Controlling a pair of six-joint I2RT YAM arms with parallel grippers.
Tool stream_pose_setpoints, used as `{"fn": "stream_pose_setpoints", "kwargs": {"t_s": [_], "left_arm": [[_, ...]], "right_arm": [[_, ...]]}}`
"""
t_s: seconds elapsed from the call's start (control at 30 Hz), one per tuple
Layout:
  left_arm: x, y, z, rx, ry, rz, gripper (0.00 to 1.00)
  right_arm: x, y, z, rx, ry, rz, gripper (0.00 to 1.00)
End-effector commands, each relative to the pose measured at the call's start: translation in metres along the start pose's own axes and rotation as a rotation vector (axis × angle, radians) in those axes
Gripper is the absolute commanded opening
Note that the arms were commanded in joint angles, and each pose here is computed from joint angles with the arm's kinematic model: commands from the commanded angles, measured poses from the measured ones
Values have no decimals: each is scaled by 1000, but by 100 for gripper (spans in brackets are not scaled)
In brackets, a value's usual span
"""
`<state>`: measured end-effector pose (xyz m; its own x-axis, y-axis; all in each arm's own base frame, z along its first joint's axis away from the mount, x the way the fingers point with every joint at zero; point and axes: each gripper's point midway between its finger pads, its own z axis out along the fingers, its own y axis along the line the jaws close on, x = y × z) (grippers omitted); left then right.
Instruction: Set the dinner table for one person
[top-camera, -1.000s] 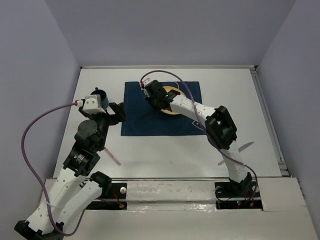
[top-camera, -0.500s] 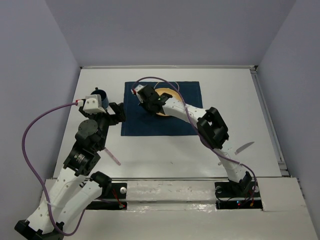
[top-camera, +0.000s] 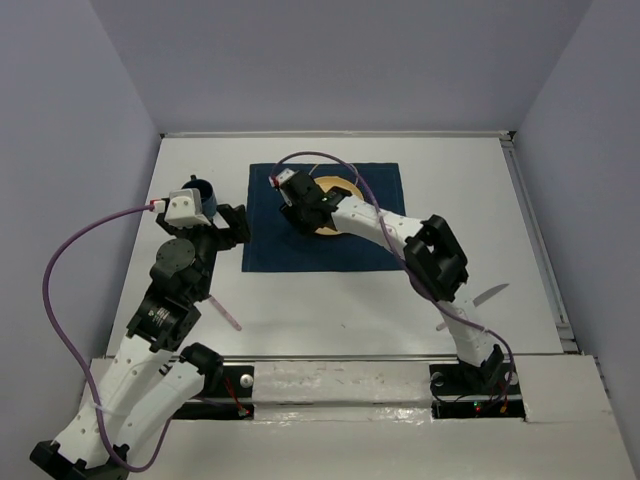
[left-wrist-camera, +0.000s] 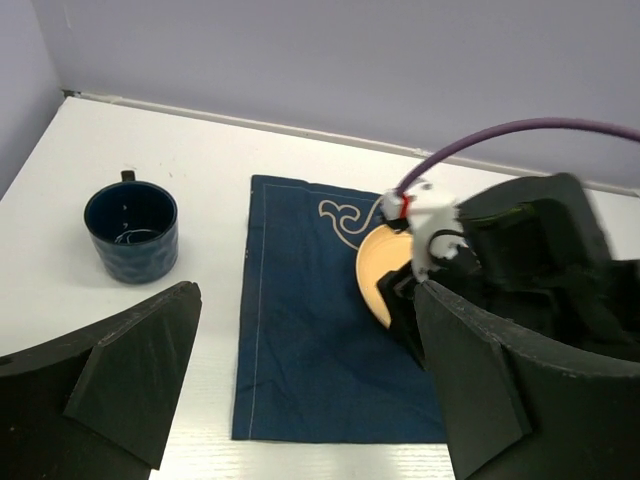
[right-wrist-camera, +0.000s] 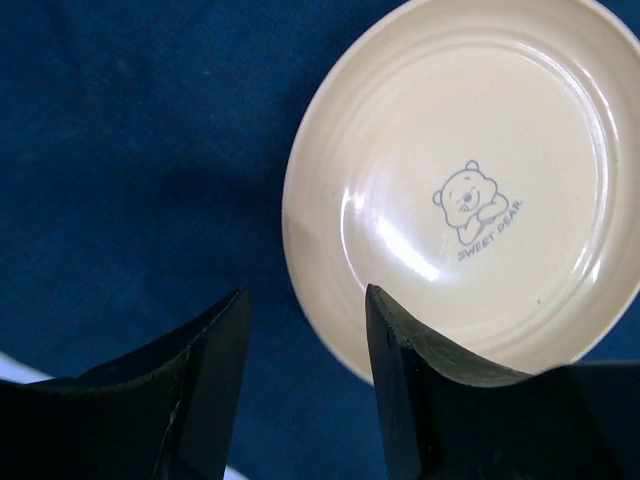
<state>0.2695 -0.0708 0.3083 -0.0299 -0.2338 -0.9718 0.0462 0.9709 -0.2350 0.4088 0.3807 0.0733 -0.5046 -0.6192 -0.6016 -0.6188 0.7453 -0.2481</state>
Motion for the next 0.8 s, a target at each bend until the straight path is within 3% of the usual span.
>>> {"fn": "stream_pose_setpoints", "kwargs": {"t_s": [0.0,0.13,0.23,0.27,0.33,0.47,0.53,0.63,0.77], "left_arm": [[-7,13,5,-77,-38,-26,99],[8,24,16,-140,18,-27,99],[17,25,29,-144,60,-48,99],[23,29,37,-149,86,-72,99],[28,34,44,-158,112,-91,99],[50,48,58,-176,194,-144,99],[61,69,65,-240,219,-201,99],[79,97,78,-309,241,-306,99],[91,130,94,-395,206,-449,99]], "right_arm": [[-56,2,-68,-88,-205,154,55],[-73,-2,-127,-166,-365,253,54],[-50,0,-136,-185,-388,314,54],[-56,-9,-154,-170,-450,346,54],[-24,-14,-149,-128,-414,371,54],[-8,-99,-191,74,-506,531,53],[-8,-142,-238,126,-635,615,52],[0,-131,-262,48,-727,591,53],[19,-72,-230,-229,-646,579,54]]}}
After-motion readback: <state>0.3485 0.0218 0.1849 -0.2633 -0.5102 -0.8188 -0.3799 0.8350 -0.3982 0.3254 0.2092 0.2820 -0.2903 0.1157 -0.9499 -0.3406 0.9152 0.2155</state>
